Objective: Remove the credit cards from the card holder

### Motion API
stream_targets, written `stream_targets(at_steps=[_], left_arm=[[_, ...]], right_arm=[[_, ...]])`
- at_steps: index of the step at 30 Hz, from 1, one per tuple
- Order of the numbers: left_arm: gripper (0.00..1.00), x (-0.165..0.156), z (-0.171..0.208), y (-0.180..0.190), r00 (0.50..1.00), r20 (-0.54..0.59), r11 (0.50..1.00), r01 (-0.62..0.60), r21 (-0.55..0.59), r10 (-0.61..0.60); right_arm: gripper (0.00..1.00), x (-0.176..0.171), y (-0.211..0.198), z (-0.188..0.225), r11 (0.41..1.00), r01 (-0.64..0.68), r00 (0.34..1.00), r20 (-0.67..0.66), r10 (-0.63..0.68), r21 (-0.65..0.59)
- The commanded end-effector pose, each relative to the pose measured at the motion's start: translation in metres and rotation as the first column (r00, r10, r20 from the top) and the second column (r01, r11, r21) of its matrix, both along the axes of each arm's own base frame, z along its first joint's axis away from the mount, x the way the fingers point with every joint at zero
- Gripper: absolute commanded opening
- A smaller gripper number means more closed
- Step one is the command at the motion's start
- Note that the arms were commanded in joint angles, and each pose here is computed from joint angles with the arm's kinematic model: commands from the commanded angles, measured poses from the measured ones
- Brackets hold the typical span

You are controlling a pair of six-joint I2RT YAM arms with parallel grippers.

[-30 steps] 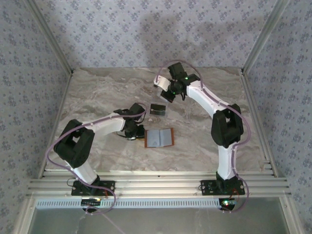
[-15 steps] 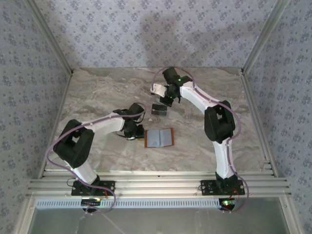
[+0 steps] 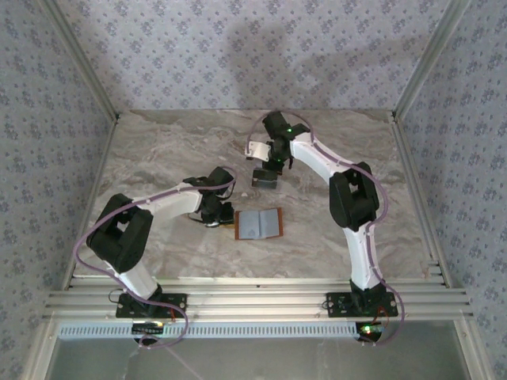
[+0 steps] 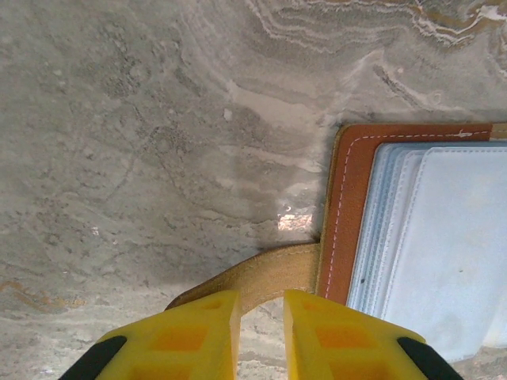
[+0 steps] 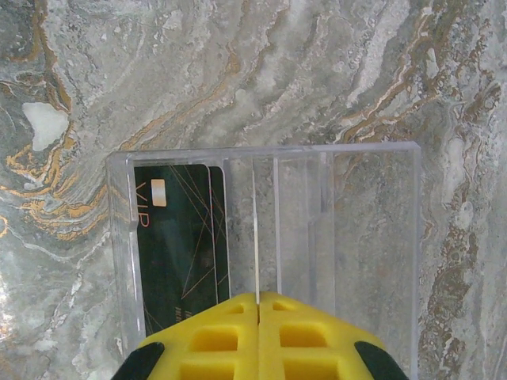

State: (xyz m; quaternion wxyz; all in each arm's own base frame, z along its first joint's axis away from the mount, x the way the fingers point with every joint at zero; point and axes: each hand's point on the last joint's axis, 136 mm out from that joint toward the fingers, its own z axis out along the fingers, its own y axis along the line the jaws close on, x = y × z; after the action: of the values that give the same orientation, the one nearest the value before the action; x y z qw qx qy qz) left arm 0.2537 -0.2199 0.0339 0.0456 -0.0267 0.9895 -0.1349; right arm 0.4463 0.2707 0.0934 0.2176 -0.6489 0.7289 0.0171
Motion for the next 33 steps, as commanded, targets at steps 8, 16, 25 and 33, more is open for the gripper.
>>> stream_targets(at_steps=[8, 16, 25, 33], left_arm=[[0.22, 0.001, 0.012, 0.004, 1.0, 0.02, 1.0, -0.005, -0.004, 0.005], [0.22, 0.0, 0.011, 0.005, 1.0, 0.017, 1.0, -0.007, -0.003, 0.008], [0.22, 0.001, 0.012, 0.006, 1.0, 0.018, 1.0, -0.011, -0.004, 0.011], [0.22, 0.0, 0.012, 0.006, 1.0, 0.019, 1.0, -0.012, -0.004, 0.013]], right_arm=[[0.0, -0.033, 0.012, -0.018, 0.986, -0.162, 0.979, -0.128, 0.156, -0.042], [0.15, -0.019, 0.009, -0.019, 0.986, -0.147, 0.987, -0.075, 0.141, -0.08], [0.24, 0.01, 0.009, 0.007, 0.995, -0.087, 0.992, 0.088, 0.092, -0.057], [0.25, 0.016, 0.007, 0.017, 0.997, -0.061, 0.989, 0.135, 0.067, -0.05]])
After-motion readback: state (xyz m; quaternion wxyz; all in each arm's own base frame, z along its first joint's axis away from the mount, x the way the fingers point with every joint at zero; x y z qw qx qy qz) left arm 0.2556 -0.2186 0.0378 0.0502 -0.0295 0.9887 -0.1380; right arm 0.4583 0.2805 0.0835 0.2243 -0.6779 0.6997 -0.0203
